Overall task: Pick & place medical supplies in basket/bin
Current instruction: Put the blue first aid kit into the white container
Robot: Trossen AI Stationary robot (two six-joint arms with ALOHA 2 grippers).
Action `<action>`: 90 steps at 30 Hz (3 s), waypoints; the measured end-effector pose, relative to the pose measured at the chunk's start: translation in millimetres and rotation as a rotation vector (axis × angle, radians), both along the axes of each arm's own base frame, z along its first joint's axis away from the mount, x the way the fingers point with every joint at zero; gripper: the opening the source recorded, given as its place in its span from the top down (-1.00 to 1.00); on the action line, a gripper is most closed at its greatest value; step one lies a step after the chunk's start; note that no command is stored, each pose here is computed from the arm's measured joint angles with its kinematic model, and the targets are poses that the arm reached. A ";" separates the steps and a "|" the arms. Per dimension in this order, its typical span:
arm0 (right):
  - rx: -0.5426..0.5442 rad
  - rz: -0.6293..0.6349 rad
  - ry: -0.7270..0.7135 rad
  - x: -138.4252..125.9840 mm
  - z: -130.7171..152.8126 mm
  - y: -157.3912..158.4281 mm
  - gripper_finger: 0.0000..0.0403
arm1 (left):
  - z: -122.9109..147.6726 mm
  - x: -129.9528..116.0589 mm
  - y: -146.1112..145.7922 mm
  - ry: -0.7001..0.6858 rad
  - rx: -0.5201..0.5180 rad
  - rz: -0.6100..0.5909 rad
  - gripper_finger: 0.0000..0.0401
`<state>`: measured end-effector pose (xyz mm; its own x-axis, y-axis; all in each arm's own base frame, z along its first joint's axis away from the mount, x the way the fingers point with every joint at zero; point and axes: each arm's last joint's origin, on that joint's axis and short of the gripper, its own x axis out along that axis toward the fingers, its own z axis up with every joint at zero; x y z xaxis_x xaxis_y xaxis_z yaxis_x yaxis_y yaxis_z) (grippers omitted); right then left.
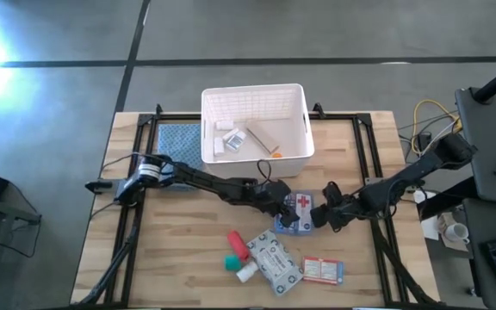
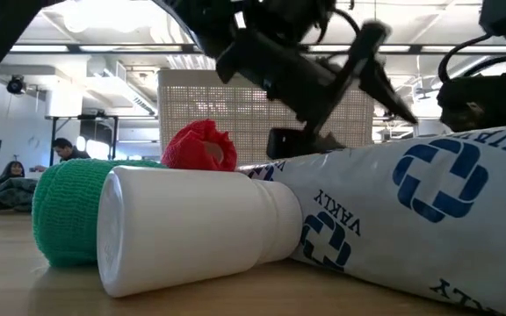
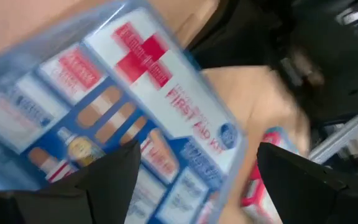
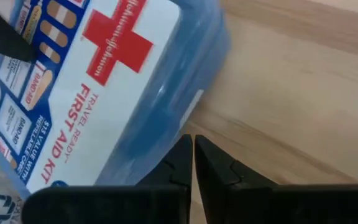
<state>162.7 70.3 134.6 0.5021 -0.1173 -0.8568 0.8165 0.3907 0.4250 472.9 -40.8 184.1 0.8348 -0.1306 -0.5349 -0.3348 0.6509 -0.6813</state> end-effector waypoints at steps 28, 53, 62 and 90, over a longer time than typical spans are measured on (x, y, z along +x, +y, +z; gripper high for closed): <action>-0.036 0.079 0.070 13.6 -1.4 -2.9 0.95 | -7.4 1.7 1.1 0.039 -0.007 -0.027 -0.50; -0.045 0.108 -0.089 -3.8 32.9 -14.4 0.01 | 18.5 -39.9 1.0 0.351 0.121 -0.049 -0.50; 0.029 -0.090 -0.181 -3.8 -2.4 -35.3 -0.36 | 6.1 -40.3 0.7 0.294 0.068 0.001 -0.50; -0.038 0.010 -0.366 36.0 -22.5 -34.4 -0.38 | -27.7 -56.0 5.2 0.338 0.017 0.035 -0.50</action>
